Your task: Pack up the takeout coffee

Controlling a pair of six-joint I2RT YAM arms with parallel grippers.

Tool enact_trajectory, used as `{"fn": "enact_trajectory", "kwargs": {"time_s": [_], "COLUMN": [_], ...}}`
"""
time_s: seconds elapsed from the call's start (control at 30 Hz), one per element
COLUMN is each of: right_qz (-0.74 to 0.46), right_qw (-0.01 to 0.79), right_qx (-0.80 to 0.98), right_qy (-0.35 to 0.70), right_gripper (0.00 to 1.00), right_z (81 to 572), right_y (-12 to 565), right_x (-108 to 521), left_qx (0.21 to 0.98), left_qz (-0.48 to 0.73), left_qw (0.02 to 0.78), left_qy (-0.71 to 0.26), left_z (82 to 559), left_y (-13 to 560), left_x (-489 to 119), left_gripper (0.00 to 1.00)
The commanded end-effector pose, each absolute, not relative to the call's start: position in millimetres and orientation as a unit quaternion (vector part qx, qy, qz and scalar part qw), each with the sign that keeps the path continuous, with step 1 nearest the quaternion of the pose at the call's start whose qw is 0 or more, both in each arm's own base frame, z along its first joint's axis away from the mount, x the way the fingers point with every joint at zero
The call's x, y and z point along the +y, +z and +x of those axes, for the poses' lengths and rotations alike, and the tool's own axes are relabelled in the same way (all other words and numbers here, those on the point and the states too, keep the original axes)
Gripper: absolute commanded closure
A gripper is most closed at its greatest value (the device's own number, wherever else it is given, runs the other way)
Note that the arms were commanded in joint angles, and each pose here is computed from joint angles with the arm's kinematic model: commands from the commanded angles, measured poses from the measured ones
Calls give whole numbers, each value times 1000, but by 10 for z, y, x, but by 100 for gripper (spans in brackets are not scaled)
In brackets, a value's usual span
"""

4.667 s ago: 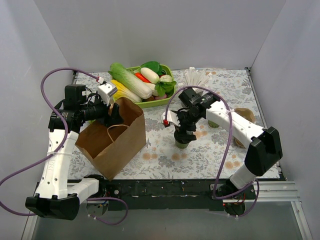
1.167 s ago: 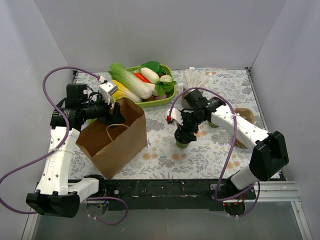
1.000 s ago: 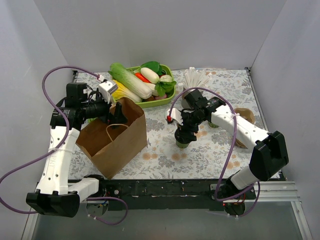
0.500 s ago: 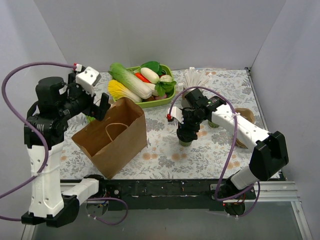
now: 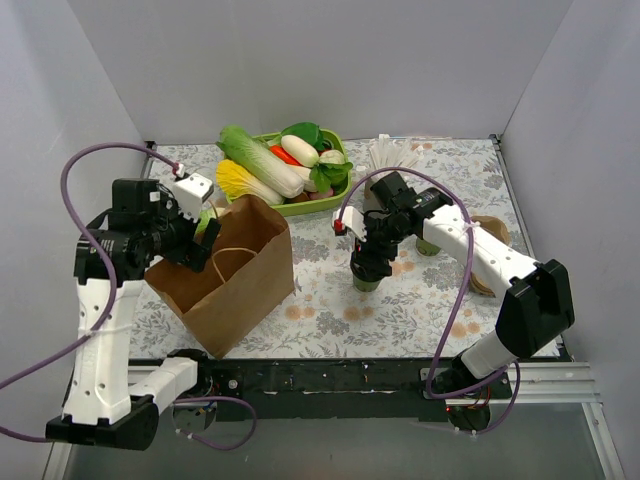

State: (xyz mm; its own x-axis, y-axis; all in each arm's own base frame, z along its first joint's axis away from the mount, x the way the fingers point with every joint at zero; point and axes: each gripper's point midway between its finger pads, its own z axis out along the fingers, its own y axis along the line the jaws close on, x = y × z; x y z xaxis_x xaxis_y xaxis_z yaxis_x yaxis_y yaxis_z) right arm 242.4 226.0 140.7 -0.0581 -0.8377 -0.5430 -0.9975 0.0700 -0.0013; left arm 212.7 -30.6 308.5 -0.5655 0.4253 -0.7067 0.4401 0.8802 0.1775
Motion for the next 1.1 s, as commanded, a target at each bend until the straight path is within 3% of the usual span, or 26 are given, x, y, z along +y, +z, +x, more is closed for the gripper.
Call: {"fn": "enact_trajectory", "kwargs": {"time_s": [0.0,0.07,0.17,0.2,0.23,0.3,0.43,0.77,1.07], "right_qz": [-644,-639,-634,-634,-632,-627,-617,-598,-579], "right_qw": [238,245,258,260,265,274,277,305,333], "right_qx": [696,698,699,700,702,707,716,723,726], "right_qy": [210,209,206,201,195,179,174,163,161], "right_gripper": [47,48,48,48,48,47,48,50,51], "right_z": [2455,2459,2458,2462,2481,2510,2519,2574,2595], "right_y": [1658,1725,1824,1842,1854,1876,1915,2226,2506], "right_x": [2344,2338,2307,2284,2263,2194,2105,2054,2052], "left_qx": [903,895,881,868,860,831,804,751,725], "left_qz": [255,273,299,316,334,387,435,474,473], "left_qw": [344,349,358,369,372,384,393,451,475], "left_qy": [-40,-59,-81,-100,-104,-107,-96,-87,-158], "left_z": [2003,2033,2096,2097,2100,2109,2274,2995,3043], "left_y": [2811,2858,2946,3018,3034,3070,3094,3562,3536], "left_x": [-372,-453,-558,-642,-671,-726,-751,-928,-1262], "left_gripper": [24,33,56,67,85,93,100,100,100]}}
